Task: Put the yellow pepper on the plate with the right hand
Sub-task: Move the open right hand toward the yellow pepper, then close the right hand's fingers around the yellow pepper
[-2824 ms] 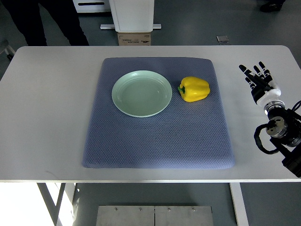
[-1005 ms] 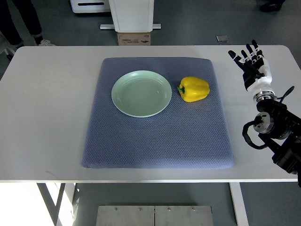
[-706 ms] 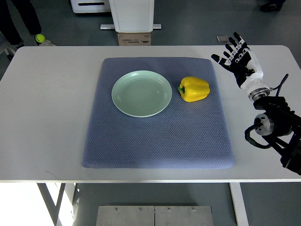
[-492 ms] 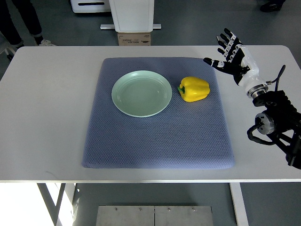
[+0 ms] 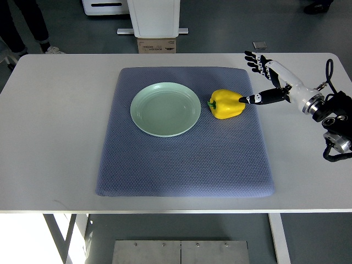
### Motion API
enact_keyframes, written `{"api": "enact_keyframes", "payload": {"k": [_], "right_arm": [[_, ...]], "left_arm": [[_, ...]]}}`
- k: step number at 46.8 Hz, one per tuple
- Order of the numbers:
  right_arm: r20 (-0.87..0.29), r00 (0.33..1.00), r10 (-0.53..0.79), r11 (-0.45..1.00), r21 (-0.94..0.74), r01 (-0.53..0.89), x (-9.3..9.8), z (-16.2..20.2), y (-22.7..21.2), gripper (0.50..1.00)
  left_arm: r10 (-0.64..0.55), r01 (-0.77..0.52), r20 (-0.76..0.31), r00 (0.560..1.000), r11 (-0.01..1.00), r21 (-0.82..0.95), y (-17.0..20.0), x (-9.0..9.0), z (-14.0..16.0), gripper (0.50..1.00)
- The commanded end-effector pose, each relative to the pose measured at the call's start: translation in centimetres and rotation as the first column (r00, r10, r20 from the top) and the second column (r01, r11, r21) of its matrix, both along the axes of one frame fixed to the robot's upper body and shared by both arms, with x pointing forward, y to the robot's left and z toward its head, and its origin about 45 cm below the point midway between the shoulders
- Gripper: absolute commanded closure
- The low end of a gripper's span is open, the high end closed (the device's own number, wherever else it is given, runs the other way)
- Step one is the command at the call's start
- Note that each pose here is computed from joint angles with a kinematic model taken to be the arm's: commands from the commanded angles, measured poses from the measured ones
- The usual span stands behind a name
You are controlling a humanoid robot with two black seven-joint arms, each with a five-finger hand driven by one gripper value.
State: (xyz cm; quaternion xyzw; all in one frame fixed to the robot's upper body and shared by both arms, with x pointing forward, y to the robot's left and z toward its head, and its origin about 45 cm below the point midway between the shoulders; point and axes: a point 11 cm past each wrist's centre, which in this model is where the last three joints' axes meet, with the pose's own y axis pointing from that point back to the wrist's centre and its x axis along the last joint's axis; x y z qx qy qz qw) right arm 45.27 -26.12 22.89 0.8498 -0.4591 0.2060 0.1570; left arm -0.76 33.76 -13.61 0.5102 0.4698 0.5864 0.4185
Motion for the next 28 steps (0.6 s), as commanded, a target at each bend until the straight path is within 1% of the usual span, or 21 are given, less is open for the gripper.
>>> {"api": "enact_keyframes", "payload": {"k": [1, 4, 11, 18, 23, 28], "right_arm": [[0.009, 0.999, 0.035, 0.996, -0.077, -0.035, 0.0, -0.1, 0.2, 0.507], [0.018, 0.998, 0.054, 0.99, -0.135, -0.051, -0.1, -0.4, 0.3, 0.507], [0.043, 0.997, 0.062, 0.976, -0.209, -0.052, 0.1, -0.4, 0.2, 0.507], [0.056, 0.993, 0.106, 0.958, -0.275, -0.086, 0.9, -0.1, 1.5, 0.507], [0.069, 0.99, 0.123, 0.935, -0.341, -0.093, 1.6, 0.0, 1.6, 0.507], [0.069, 0.987, 0.145, 0.915, -0.389, -0.107, 1.9, -0.5, 2.2, 0.507]], "left_arm": [[-0.001, 0.001, -0.001, 1.0, 1.0, 0.0, 0.0, -0.1, 0.0, 0.5], [0.0, 0.0, 0.001, 1.0, 1.0, 0.0, 0.0, 0.0, 0.0, 0.5], [0.001, -0.001, -0.001, 1.0, 1.0, 0.0, 0.0, -0.1, 0.0, 0.5], [0.002, -0.002, 0.001, 1.0, 1.0, 0.0, 0.0, 0.0, 0.0, 0.5], [-0.001, 0.001, -0.001, 1.0, 1.0, 0.0, 0.0, -0.1, 0.0, 0.5], [-0.001, 0.001, -0.001, 1.0, 1.0, 0.0, 0.0, -0.1, 0.0, 0.5]]}}
